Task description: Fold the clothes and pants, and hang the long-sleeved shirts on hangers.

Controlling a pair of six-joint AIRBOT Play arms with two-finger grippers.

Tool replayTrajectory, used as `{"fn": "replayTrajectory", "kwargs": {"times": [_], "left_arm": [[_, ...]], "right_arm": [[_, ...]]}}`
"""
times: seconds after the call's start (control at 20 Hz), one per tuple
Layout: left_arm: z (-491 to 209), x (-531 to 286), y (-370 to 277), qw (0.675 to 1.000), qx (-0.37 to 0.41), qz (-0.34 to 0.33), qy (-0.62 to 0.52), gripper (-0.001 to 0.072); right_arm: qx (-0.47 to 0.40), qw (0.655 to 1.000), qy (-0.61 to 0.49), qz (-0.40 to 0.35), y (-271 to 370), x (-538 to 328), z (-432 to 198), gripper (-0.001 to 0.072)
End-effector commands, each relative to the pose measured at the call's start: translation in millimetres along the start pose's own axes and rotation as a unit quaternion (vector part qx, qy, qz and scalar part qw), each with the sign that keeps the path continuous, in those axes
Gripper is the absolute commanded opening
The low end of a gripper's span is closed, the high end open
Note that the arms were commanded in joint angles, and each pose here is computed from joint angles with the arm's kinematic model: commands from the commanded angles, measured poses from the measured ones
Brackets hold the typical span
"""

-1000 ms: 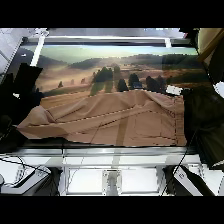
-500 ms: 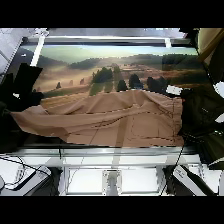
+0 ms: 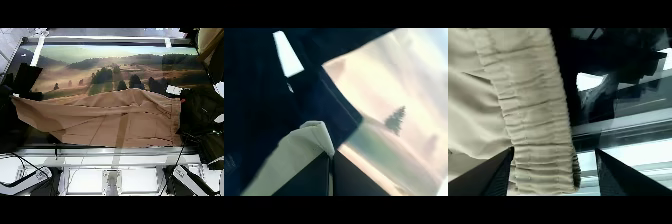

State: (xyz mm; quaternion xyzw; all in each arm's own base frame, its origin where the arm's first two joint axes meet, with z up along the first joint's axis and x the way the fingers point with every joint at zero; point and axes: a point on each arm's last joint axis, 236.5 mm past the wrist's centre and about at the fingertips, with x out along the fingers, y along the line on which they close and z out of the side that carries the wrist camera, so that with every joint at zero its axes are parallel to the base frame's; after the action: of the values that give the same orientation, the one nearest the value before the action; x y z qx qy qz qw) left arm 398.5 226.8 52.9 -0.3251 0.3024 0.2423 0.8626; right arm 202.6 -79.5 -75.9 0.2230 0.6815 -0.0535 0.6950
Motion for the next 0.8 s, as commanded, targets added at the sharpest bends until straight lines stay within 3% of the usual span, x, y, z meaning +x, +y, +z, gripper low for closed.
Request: {"fn": "replayTrajectory", "kwargs": {"times": [0.0, 0.15, 0.35, 0.6, 0.65, 0.7, 0.75], "left_arm": [[26, -1, 4, 0.999, 0.022, 0.023, -0.034, 0.0005], [61, -17, -30, 0.996, 0.044, -0.004, -0.079, 0.0006], [41, -3, -66, 0.991, 0.114, -0.028, -0.058, 0.0006], [-2, 59, -34, 0.996, 0.091, 0.0, 0.019, 0.001], [-4, 62, -23, 0.997, 0.076, 0.009, 0.027, 0.0098], [0, 58, -16, 0.997, 0.072, 0.014, 0.026, 0.043], [6, 50, -10, 0.997, 0.067, 0.018, 0.025, 0.0673]], "right_arm": [[0.005, 1.0, -0.001, 0.009, 4, 0, 0, 0.0556], [0.02, 0.999, -0.025, 0.025, 11, 0, 12, 0.0556], [0.041, 0.996, -0.058, 0.053, 24, -3, 28, 0.0556], [0.043, 0.996, -0.04, 0.067, 31, -3, 20, 0.0556], [0.041, 0.996, -0.029, 0.068, 31, -2, 15, 0.0556], [0.039, 0.997, -0.02, 0.067, 31, -2, 11, 0.0556], [0.035, 0.997, -0.012, 0.068, 32, -2, 7, 0.0556]]}}
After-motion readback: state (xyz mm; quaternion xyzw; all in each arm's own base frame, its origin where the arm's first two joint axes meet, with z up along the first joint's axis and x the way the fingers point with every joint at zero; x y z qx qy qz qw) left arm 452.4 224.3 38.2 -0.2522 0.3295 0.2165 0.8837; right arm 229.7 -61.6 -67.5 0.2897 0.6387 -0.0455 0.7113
